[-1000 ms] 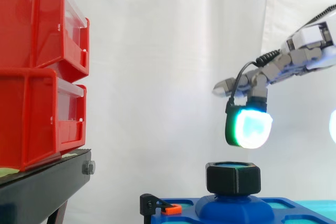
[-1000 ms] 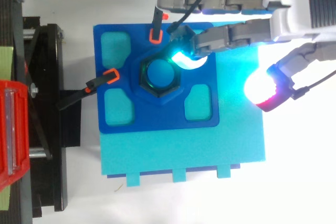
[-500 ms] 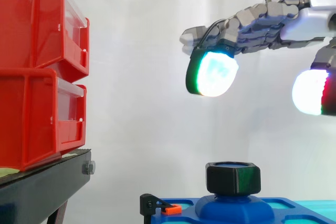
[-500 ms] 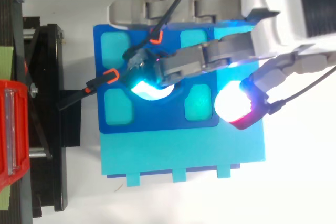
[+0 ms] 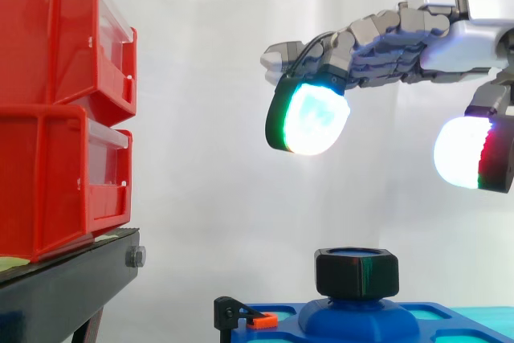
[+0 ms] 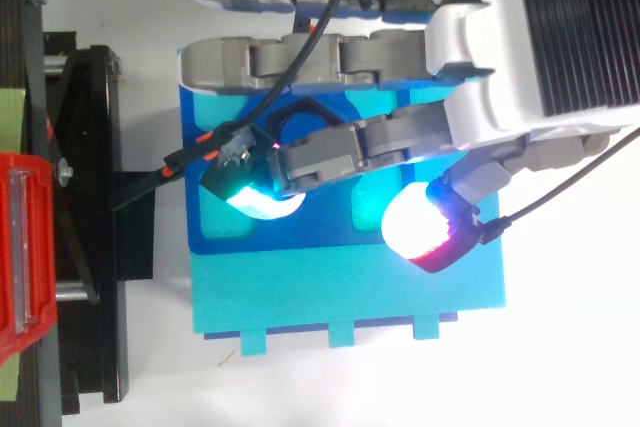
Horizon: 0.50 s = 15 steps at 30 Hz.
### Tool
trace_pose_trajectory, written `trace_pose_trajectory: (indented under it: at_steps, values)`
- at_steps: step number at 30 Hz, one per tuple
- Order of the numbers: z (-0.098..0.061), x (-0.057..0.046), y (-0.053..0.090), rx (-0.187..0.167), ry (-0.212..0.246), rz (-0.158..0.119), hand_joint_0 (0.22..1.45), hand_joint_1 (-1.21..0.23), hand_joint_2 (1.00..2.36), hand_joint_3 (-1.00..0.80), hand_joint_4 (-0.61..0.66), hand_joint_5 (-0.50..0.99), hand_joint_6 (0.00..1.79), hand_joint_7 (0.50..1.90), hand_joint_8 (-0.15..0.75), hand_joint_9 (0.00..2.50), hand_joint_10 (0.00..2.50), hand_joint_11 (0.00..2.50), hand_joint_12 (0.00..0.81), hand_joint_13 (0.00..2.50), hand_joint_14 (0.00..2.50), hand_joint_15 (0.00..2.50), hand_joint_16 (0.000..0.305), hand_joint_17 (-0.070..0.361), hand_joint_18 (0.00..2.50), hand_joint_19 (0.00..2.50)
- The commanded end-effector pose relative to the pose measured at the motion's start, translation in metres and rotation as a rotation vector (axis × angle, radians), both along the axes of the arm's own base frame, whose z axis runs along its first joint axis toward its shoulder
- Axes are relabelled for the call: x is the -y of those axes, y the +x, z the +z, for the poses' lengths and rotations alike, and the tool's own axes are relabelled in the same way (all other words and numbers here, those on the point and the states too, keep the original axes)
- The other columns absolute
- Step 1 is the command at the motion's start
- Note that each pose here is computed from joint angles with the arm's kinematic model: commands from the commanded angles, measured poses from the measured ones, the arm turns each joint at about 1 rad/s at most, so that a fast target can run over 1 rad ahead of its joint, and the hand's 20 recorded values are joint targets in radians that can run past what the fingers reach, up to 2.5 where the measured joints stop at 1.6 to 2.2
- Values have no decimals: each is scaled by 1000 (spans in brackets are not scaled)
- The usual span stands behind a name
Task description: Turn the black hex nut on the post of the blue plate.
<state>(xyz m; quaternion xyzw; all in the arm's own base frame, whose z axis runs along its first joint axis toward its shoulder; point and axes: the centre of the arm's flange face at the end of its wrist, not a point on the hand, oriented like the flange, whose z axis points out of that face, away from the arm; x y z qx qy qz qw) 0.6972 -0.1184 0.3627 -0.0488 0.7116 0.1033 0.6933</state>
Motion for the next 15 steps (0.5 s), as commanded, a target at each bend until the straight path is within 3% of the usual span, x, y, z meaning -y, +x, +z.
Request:
trace_pose_trajectory:
  at_steps: [1,7,12,15]
  values:
    - [-6,-1,1,18,0,0,429,-726,1000,-500,-39,-300,502,748,97,0,0,0,298,0,0,4,43,98,0,96]
    - [-7,2,1,25,-5,-14,425,-681,1000,-500,-30,-300,501,757,101,0,0,0,301,0,1,5,44,99,0,103]
    - [-38,8,10,-5,1,-20,424,-650,1000,-500,-17,-300,502,766,106,0,0,0,304,0,0,5,44,98,0,109]
    - [-40,9,12,-2,15,-20,423,-638,1000,-500,-11,-300,501,769,107,0,0,0,304,0,0,0,44,99,0,113]
